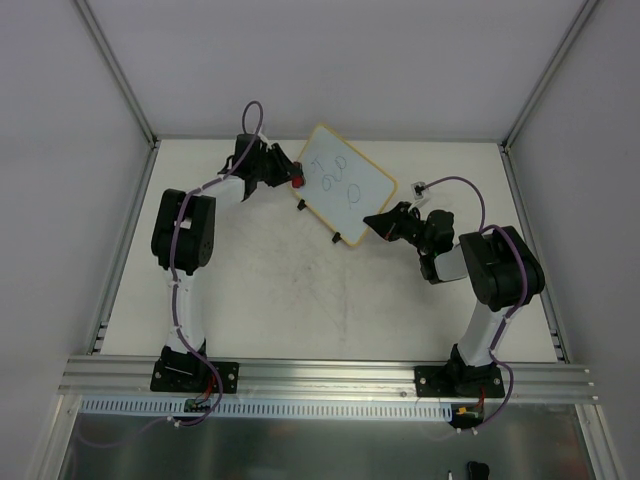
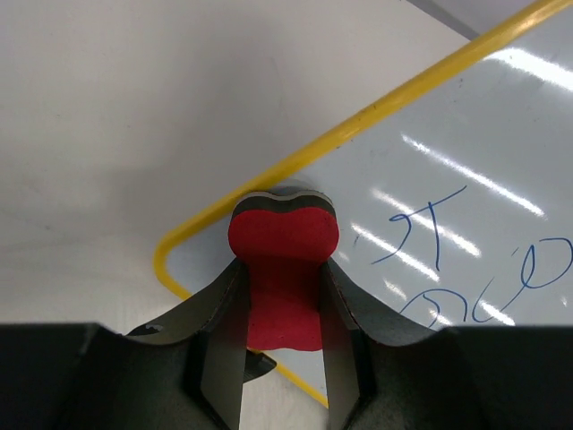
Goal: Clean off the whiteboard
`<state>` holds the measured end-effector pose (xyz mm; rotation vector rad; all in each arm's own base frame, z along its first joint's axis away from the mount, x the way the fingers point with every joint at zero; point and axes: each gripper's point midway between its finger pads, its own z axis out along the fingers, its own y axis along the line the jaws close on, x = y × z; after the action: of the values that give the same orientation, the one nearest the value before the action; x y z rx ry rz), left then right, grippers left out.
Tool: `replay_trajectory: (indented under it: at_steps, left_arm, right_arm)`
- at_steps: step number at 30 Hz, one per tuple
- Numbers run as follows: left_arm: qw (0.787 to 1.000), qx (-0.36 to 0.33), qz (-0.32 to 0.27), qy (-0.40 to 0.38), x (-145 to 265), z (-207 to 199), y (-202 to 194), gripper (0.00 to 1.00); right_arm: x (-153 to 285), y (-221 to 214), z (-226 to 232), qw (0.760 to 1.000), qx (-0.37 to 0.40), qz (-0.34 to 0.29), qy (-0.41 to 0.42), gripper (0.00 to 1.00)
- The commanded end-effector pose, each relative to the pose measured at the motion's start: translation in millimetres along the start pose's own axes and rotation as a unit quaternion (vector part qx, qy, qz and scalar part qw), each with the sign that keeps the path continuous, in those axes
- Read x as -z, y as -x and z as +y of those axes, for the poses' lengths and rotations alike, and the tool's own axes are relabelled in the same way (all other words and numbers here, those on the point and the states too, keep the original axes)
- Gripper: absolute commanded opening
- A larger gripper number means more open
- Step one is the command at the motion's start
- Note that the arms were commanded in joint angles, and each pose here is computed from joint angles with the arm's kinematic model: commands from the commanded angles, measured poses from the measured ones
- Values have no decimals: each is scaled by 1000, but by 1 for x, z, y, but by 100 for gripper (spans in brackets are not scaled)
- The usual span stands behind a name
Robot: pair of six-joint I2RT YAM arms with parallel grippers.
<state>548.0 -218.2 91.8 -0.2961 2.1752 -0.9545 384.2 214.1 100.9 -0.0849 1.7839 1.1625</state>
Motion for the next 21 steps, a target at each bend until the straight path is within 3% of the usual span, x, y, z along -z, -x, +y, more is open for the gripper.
replay_trajectory:
  at_steps: [1, 8, 17, 21]
  left_arm:
    - [1000, -12, 18, -12, 2, -22, -20, 0]
    - [997, 42, 51, -32, 8, -34, -65, 0]
    - [994, 11, 83, -66, 22, -83, -131, 0]
    - [994, 10, 85, -71, 22, -89, -138, 0]
  right_arm:
    - [-1, 37, 24, 996, 50, -60, 44, 0]
    - [-1, 37, 26, 996, 48, -60, 46, 0]
    - [-2, 37, 26, 996, 46, -60, 48, 0]
    - [-2, 37, 26, 996, 46, -59, 48, 0]
